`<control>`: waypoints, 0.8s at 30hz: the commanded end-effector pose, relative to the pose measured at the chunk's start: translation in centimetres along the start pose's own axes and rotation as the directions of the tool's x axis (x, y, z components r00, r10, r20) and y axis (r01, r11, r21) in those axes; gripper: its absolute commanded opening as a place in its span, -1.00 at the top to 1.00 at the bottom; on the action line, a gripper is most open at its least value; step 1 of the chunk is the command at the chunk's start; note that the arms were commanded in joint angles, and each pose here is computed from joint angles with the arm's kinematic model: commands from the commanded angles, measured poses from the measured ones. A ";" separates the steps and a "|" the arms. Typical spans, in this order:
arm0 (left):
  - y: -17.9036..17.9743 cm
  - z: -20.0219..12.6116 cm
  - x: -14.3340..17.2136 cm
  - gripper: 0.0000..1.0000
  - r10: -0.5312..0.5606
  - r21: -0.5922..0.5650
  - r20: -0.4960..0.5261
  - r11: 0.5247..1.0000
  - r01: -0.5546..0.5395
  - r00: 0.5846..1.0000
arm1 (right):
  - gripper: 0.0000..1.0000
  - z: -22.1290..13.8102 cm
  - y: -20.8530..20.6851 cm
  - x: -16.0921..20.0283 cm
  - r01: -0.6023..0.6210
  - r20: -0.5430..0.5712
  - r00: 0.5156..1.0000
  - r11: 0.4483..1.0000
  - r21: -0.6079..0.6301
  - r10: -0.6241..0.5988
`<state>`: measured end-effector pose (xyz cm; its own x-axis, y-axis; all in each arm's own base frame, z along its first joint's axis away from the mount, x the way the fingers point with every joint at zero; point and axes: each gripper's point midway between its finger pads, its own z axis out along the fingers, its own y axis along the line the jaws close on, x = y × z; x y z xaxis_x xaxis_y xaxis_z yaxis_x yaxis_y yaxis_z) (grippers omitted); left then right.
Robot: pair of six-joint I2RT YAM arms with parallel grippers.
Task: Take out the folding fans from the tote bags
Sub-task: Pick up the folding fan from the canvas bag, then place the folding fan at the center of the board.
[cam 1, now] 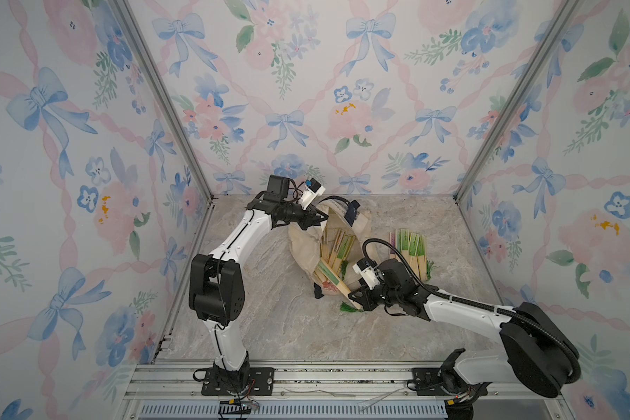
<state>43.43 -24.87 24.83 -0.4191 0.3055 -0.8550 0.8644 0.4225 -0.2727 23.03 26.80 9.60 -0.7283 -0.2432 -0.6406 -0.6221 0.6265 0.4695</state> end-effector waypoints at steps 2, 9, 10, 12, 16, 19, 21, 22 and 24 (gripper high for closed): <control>0.7 -0.7 -1.8 1.00 0.022 0.002 0.051 1.000 -0.022 0.998 | 1.00 -3.0 0.3 0.5 0.017 0.042 0.999 0.999 -0.050 -0.015; 1.7 -1.7 -1.7 1.00 0.010 -0.027 0.057 1.000 -0.009 0.998 | 1.00 -9.5 2.4 -0.9 0.080 0.206 0.977 0.991 -0.103 -0.058; 1.9 -1.8 -1.6 1.00 0.009 -0.030 0.057 1.000 -0.007 0.998 | 1.00 -10.7 2.7 -1.2 0.090 0.241 0.968 0.991 -0.101 -0.064; 2.0 -1.8 -1.5 1.00 0.005 -0.032 0.057 0.999 -0.004 0.998 | 1.00 -12.6 3.2 -2.1 0.106 0.307 0.949 0.990 -0.090 -0.074; 2.0 -1.6 -1.1 1.00 -0.007 -0.023 0.050 1.000 0.008 0.999 | 1.00 -16.9 3.8 -5.3 0.119 0.481 0.873 0.992 -0.046 -0.082; 1.8 -1.6 -0.8 1.00 -0.016 -0.020 0.047 1.000 0.017 0.999 | 1.00 -19.3 2.6 -7.3 0.074 0.575 0.813 0.996 0.050 -0.089; 1.7 -1.6 -0.6 1.00 -0.024 -0.012 0.046 1.000 0.025 0.999 | 1.00 -20.6 2.1 -8.5 0.056 0.617 0.781 0.994 0.091 -0.101; 1.7 -1.6 -0.6 1.00 -0.027 -0.010 0.046 1.000 0.027 0.999 | 1.00 -21.3 2.0 -9.3 0.056 0.639 0.761 0.993 0.107 -0.112; 1.7 -1.6 -0.4 1.00 -0.029 -0.016 0.043 0.999 0.030 0.999 | 1.00 -22.1 0.7 -10.5 0.012 0.661 0.741 0.987 0.161 -0.116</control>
<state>44.69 -22.89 24.63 -0.4515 0.2775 -0.8480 0.8347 0.4673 -0.2915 22.17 14.94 27.23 -0.3553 0.1780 -0.9177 -0.6292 0.6805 0.3756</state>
